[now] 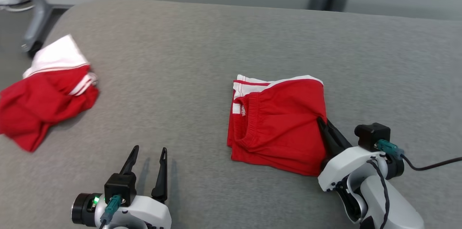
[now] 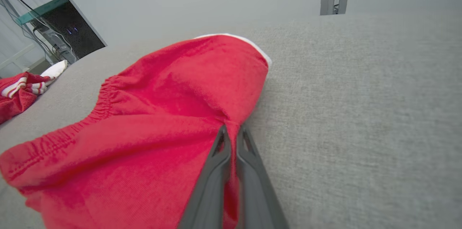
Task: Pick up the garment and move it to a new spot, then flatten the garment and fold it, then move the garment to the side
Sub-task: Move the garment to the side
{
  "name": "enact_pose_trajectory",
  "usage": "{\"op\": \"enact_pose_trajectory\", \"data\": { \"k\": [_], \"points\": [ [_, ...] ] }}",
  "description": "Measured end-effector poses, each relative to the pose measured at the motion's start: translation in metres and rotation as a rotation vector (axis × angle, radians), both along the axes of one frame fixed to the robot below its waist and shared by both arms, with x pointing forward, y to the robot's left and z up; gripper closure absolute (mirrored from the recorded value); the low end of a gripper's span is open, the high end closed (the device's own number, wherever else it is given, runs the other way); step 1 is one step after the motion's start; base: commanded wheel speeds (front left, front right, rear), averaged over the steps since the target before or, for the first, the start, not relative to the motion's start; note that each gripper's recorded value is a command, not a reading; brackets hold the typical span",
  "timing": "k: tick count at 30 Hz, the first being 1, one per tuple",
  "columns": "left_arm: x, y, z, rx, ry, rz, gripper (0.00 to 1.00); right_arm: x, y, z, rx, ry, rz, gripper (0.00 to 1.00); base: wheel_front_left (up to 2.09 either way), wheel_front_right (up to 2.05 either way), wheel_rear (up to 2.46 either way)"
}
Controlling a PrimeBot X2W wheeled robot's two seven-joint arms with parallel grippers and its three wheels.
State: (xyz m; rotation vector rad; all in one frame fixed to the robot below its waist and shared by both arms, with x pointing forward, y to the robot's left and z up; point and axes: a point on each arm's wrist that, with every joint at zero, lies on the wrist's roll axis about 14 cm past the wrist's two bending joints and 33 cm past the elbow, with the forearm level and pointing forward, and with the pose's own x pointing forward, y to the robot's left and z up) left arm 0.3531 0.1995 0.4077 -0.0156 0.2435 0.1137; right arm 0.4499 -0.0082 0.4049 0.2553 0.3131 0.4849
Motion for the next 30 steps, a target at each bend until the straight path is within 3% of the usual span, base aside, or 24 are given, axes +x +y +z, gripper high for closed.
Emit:
{"op": "enact_pose_trajectory", "data": {
  "k": [13, 21, 25, 30],
  "points": [
    [0.058, -0.131, 0.006, -0.057, -0.053, -0.408, 0.0, -0.035, -0.136, 0.01, -0.035, -0.01, -0.355, 1.0, 0.0, 0.0, 0.0],
    [0.066, -0.218, 0.012, -0.103, -0.082, -0.656, 0.0, -0.073, -0.209, 0.013, -0.067, -0.005, -0.565, 1.0, 0.0, 0.0, 0.0],
    [0.064, -0.244, 0.011, -0.13, -0.083, -0.727, 0.0, -0.086, -0.228, 0.01, -0.088, 0.009, -0.622, 1.0, 0.0, 0.0, 0.0],
    [0.067, -0.248, 0.004, -0.139, -0.071, -0.741, 0.0, -0.082, -0.236, 0.0, -0.154, 0.031, -0.62, 1.0, 0.0, 0.0, 0.0]
  ]
}}
